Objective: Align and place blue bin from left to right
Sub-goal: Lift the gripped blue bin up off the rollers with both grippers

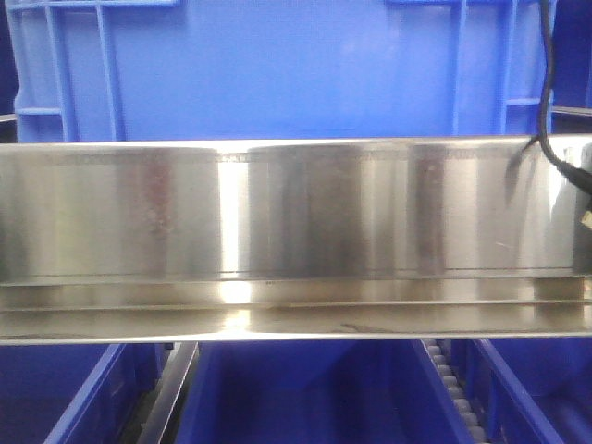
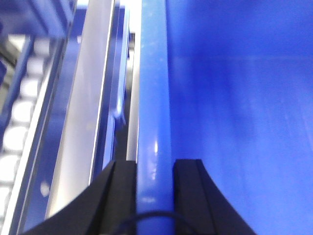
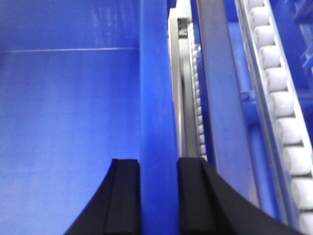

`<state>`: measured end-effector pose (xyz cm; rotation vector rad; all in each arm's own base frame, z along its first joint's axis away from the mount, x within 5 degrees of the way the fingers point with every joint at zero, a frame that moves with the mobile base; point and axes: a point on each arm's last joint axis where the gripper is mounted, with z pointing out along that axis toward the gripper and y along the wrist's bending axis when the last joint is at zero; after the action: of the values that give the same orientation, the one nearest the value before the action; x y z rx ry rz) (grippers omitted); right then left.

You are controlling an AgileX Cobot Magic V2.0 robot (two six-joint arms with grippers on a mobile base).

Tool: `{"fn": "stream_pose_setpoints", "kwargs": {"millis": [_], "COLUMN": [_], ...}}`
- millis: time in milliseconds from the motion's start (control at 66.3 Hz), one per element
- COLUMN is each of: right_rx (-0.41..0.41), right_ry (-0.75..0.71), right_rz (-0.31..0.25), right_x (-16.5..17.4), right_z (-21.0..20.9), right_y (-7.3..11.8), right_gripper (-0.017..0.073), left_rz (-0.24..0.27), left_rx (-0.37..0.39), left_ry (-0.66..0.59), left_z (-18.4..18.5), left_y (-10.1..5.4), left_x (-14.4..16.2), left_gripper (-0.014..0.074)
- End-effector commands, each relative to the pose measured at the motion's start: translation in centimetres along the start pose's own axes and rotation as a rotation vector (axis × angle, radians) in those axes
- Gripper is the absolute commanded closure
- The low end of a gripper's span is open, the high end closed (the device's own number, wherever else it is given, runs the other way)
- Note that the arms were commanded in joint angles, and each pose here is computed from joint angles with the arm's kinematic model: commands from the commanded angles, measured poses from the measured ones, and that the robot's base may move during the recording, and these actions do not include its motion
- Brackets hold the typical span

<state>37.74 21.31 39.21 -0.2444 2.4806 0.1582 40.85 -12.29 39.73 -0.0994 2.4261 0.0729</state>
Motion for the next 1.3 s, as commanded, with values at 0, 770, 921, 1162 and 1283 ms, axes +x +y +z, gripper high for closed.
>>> {"fn": "stream_pose_setpoints", "kwargs": {"millis": [0, 770, 921, 1162, 1283], "right_rx": [-0.004, -0.082, -0.105, -0.107, -0.117], "right_ry": [-0.104, -0.344, -0.346, -0.397, -0.407], "right_rz": [-0.002, -0.025, -0.033, -0.058, -0.059], "right_x": [-0.8, 1.1, 1.5, 2.2, 2.4], "right_z": [-3.0, -15.1, -15.6, -17.6, -18.3], "right_y": [0.1, 2.8, 3.8, 4.4, 4.3], "right_gripper": [0.0643, 0.0643, 0.0643, 0.0643, 0.0643], "left_rz": [-0.015, -0.043, -0.033, -0.045, -0.054], "left_rx": [0.02, 0.17, 0.139, 0.128, 0.122], "left_ry": [-0.071, -0.278, -0.29, -0.264, -0.239], "left_z": [-1.9, -14.4, -15.6, -16.4, -16.4], "left_y": [0.0, -1.7, -1.6, -0.4, 0.2], "left_x": [-1.0, 0.6, 2.0, 3.8, 4.9], "left_gripper": [0.0704, 0.0704, 0.0704, 0.0704, 0.0704]}}
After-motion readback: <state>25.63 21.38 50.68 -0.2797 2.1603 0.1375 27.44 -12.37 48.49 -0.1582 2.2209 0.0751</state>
